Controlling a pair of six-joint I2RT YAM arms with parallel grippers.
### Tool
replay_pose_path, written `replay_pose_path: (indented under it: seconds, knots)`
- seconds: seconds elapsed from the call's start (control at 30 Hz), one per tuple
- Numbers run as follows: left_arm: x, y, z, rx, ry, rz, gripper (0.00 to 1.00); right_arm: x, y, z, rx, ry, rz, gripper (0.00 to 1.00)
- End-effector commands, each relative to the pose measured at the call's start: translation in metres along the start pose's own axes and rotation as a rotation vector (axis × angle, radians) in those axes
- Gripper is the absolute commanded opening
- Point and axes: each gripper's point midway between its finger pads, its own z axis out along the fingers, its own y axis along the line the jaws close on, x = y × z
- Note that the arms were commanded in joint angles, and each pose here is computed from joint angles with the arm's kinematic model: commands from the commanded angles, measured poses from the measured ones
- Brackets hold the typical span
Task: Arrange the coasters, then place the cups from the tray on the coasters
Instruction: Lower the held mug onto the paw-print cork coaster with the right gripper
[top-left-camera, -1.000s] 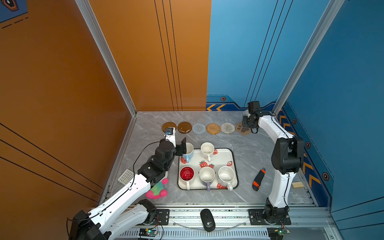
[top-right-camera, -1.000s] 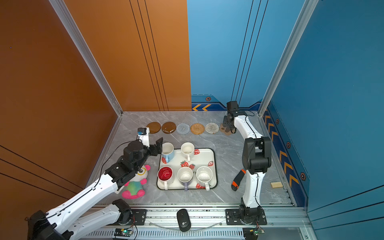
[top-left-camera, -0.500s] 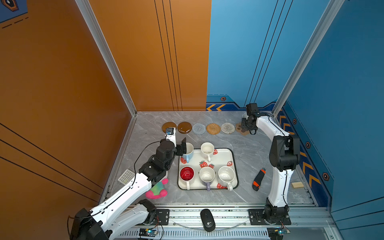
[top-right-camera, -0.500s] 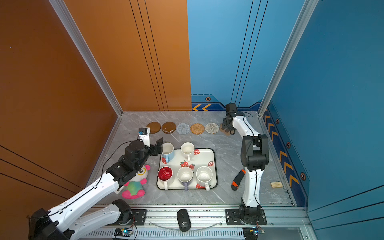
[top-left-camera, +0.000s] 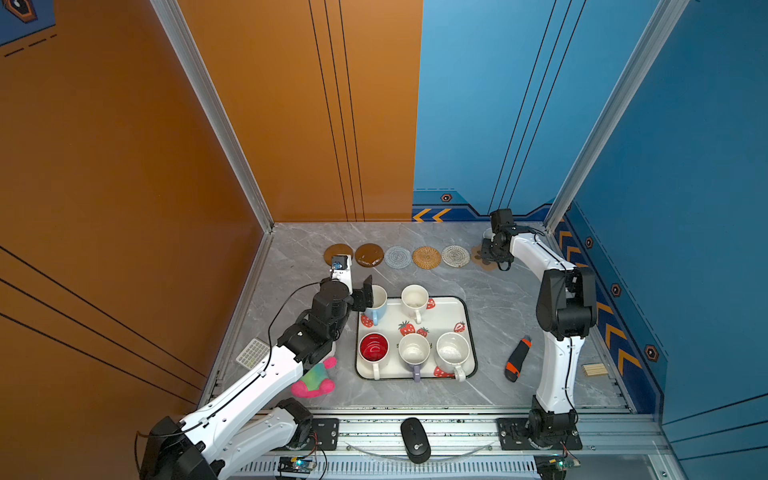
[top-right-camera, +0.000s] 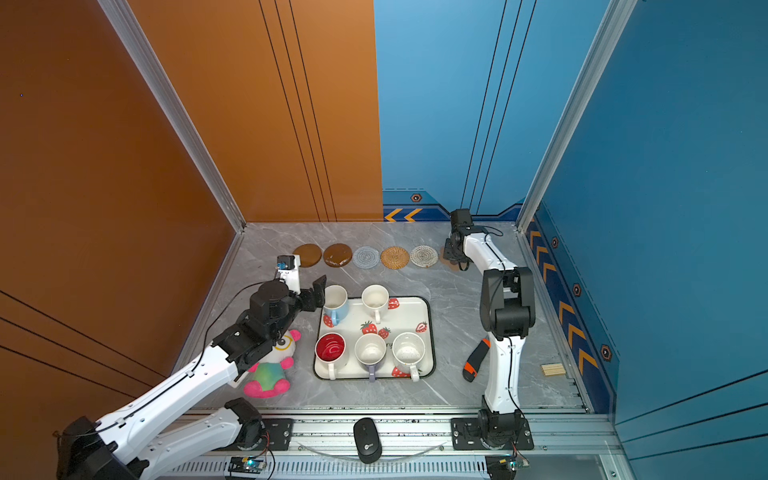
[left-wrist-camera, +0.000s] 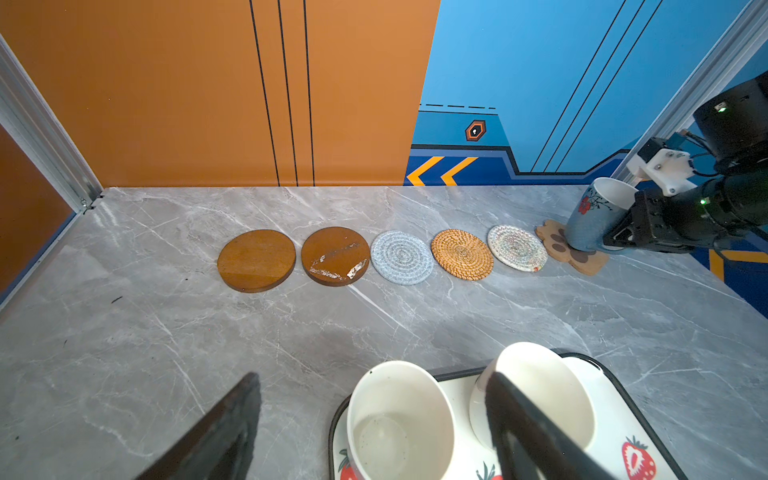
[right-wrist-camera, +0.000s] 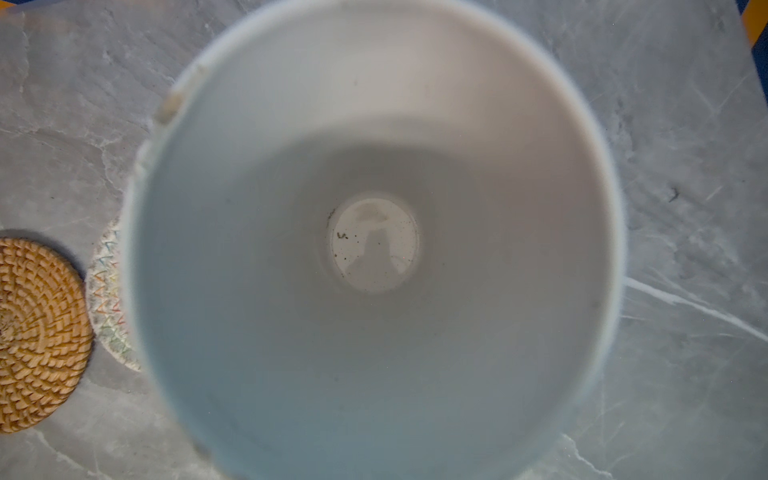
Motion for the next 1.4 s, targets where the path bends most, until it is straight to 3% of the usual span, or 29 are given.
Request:
replay_pose_path:
  seconds: [0.0, 1.37]
  knots:
    - [-0.002, 0.002, 0.000, 0.000, -0.007, -0.013, 0.85, -0.016, 0.004, -0.008, -0.010, -0.062, -0.004, 0.00]
    - [-0.004, 0.004, -0.004, -0.001, -0.017, -0.020, 0.85, 0.005, 0.004, 0.011, -0.009, -0.011, -0.003, 0.00]
